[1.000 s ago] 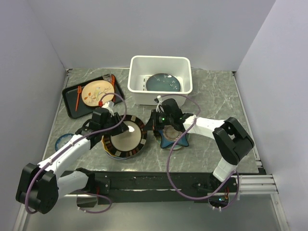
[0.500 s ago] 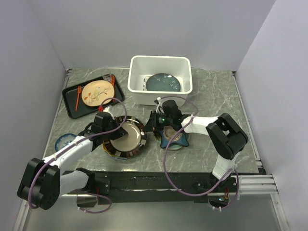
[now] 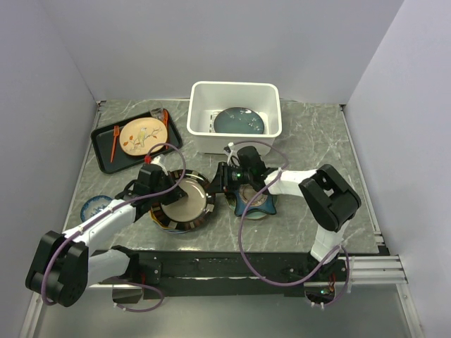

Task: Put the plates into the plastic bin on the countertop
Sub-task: Place the plate in the plastic bin.

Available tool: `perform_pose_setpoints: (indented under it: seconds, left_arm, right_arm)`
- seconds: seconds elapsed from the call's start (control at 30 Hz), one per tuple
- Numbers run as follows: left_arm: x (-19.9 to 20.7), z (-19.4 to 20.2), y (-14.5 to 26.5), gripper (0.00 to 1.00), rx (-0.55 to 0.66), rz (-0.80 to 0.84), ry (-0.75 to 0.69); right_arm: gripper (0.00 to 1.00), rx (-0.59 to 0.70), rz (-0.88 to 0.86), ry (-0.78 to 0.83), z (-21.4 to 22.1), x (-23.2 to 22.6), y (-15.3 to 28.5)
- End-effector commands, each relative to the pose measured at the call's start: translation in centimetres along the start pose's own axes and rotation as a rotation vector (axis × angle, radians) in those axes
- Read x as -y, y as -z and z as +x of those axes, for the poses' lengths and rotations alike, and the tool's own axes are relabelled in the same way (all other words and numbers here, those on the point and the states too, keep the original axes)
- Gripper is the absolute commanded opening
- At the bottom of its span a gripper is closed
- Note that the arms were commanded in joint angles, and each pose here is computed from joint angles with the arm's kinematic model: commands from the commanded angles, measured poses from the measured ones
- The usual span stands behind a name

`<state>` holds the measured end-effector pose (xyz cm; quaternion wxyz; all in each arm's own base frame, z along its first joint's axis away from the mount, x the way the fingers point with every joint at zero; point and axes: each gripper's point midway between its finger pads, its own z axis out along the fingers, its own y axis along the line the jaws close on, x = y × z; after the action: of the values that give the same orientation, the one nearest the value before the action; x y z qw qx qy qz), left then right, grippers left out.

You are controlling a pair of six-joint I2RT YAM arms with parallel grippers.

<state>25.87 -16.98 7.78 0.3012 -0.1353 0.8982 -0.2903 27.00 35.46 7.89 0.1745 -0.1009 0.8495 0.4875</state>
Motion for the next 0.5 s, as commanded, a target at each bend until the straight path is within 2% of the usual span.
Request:
perform_pose_setpoints:
  seconds: [0.0,0.07,0.17,0.2,0.3,0.43,0.47]
  left_arm:
    - [-0.7,0.9,-0.3,0.01,-0.024,-0.016,-0.009]
    - [-0.5,0.7,-0.1,0.02,-0.018,-0.01,-0.013]
    - [-0.3,0.5,0.0,0.03,-0.014,-0.007,-0.02]
    - [-0.1,0.4,0.0,0.03,-0.011,-0.004,-0.026]
    - [0.3,0.2,0.1,0.04,-0.007,0.005,-0.03]
    - [1.3,-0.7,0.9,0.09,0.019,0.036,-0.052]
    - [1.6,-0.9,1.0,0.17,0.03,0.045,-0.063]
  right_arm:
    - [0.38,-0.023,-0.048,0.004,0.3,-0.2,-0.6]
    - [0.36,-0.034,-0.05,0.005,0.4,-0.2,-0.8]
    - [0.26,-0.036,-0.055,-0.002,0.5,-0.2,-1.0]
    - [0.16,-0.041,-0.052,-0.009,0.6,-0.1,-1.0]
    - [0.0,-0.045,-0.052,-0.01,0.4,-0.2,-1.1]
    - [0.0,-0.031,-0.044,0.0,0.1,-0.5,-0.8]
    - [0.0,-0.024,-0.036,0.006,-0.1,-0.4,-0.7]
